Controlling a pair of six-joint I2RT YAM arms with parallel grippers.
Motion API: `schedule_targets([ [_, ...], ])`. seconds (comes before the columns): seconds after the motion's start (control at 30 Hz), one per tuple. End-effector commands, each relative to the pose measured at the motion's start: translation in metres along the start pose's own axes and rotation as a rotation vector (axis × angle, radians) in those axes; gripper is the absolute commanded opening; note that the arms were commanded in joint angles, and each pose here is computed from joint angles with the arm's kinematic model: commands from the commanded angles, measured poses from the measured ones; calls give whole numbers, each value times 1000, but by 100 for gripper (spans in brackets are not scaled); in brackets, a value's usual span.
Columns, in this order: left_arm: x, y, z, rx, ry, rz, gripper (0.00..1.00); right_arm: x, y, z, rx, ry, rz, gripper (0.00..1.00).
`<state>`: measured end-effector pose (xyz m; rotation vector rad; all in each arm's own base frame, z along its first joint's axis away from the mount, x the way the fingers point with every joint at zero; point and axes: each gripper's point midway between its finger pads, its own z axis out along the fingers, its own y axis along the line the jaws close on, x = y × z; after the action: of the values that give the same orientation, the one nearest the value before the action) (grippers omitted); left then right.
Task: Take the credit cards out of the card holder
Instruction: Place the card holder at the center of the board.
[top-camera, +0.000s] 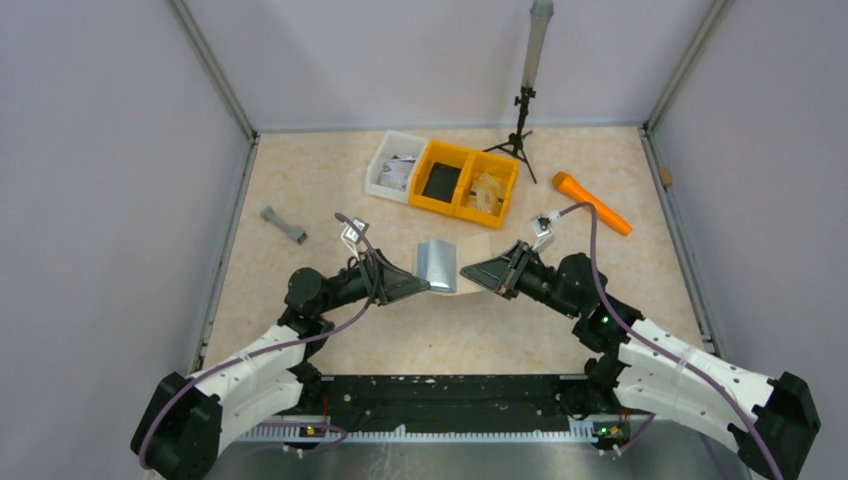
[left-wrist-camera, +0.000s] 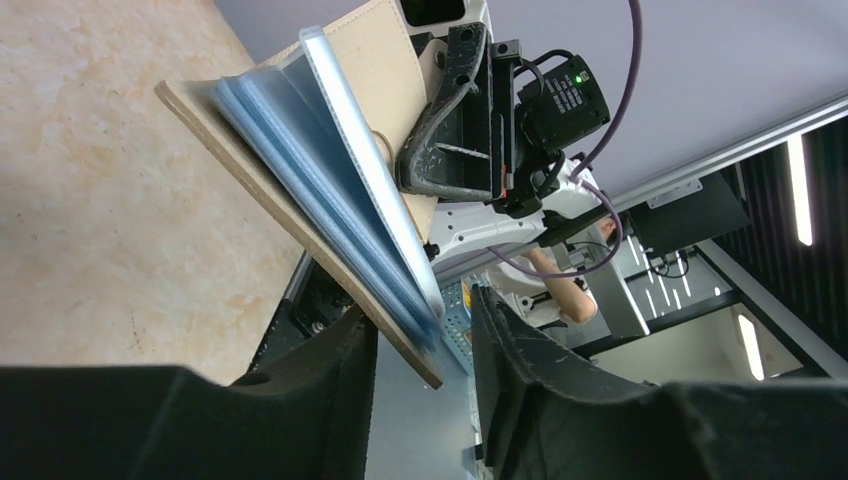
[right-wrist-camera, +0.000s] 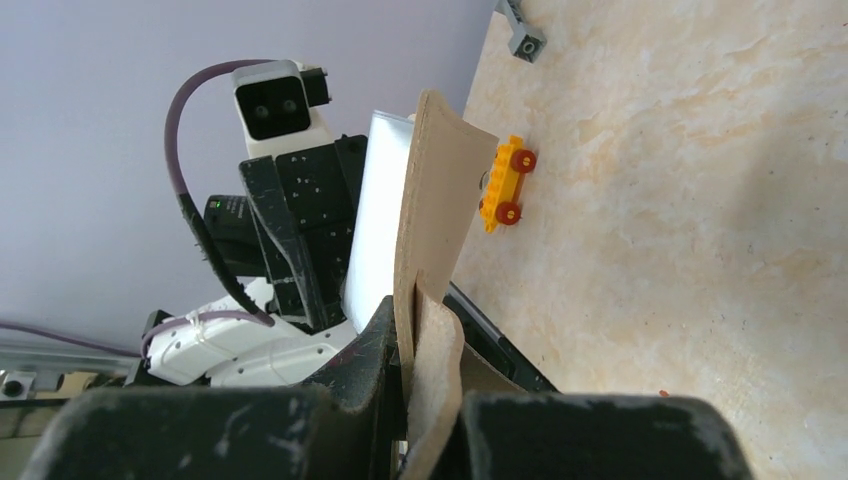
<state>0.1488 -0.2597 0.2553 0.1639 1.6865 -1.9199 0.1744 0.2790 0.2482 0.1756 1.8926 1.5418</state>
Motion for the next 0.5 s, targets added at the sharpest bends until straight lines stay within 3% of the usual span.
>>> schedule_targets([
  [0.0,-4,-4,-3,23,-31,42,38,-5,12,-2,-50,-16,-25,0],
  [0.07,-4,-5,-4,25,-31,42,33,-5,11,-3,-49,-16,-25,0],
  [0.23,-3,0,-4,11,-25,45,31,-2,2,-2,-23,-12,-43,0],
  [0.37,3,30,-3,-112,20,48,9,6,-16,2,17,14,-71,0],
  [0.4,5,40,-3,-151,43,63,5,9,-24,4,36,23,-76,3],
  [0.47,13,62,-7,-251,96,65,0,15,-39,8,67,37,-91,20],
])
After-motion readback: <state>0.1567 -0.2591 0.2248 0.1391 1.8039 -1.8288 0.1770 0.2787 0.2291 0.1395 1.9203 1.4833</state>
